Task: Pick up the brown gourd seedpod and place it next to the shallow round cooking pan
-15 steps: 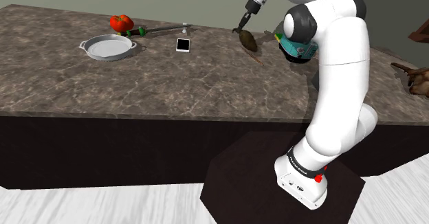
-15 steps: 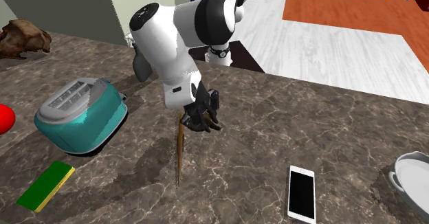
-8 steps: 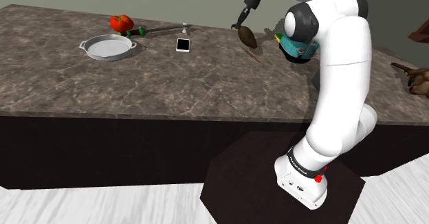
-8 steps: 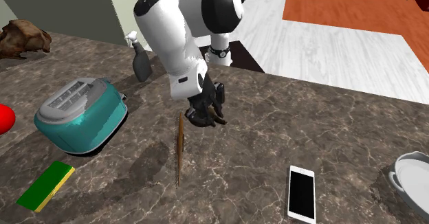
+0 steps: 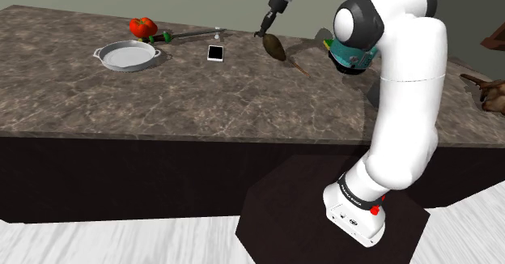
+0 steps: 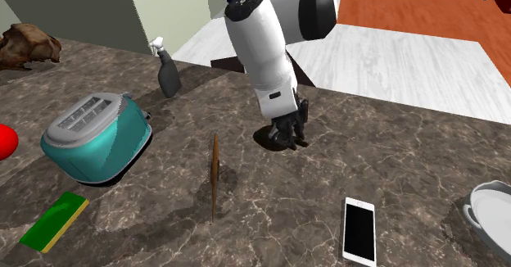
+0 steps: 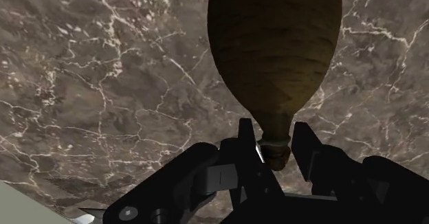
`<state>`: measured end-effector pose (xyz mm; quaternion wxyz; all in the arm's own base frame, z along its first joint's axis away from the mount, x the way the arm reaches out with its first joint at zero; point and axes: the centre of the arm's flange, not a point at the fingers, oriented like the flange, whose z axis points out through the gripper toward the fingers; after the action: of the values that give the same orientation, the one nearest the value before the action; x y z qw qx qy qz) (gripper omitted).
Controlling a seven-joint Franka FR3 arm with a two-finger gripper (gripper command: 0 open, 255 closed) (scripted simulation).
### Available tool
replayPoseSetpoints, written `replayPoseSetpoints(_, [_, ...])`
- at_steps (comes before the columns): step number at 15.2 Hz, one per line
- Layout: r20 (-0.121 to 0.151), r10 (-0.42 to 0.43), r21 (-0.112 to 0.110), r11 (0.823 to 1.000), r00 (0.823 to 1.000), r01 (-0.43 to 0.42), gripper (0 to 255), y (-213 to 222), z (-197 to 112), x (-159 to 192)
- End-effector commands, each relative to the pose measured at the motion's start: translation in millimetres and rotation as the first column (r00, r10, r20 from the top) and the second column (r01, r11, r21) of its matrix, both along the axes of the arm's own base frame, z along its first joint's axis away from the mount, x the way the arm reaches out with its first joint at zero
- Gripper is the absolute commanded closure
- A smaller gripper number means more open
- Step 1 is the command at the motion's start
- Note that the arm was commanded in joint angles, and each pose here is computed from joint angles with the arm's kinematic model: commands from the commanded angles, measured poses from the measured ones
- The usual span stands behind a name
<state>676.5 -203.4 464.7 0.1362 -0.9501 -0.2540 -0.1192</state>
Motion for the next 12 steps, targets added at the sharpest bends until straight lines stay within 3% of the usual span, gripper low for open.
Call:
replayPoseSetpoints(1, [0.000,-0.001,0.000,1.000,1.000,0.001,255,28.3,1.0,8.4])
replayPoseSetpoints(12, [0.000,-0.001,0.000,1.000,1.000,0.001,255,169.4,-8.8,41.2])
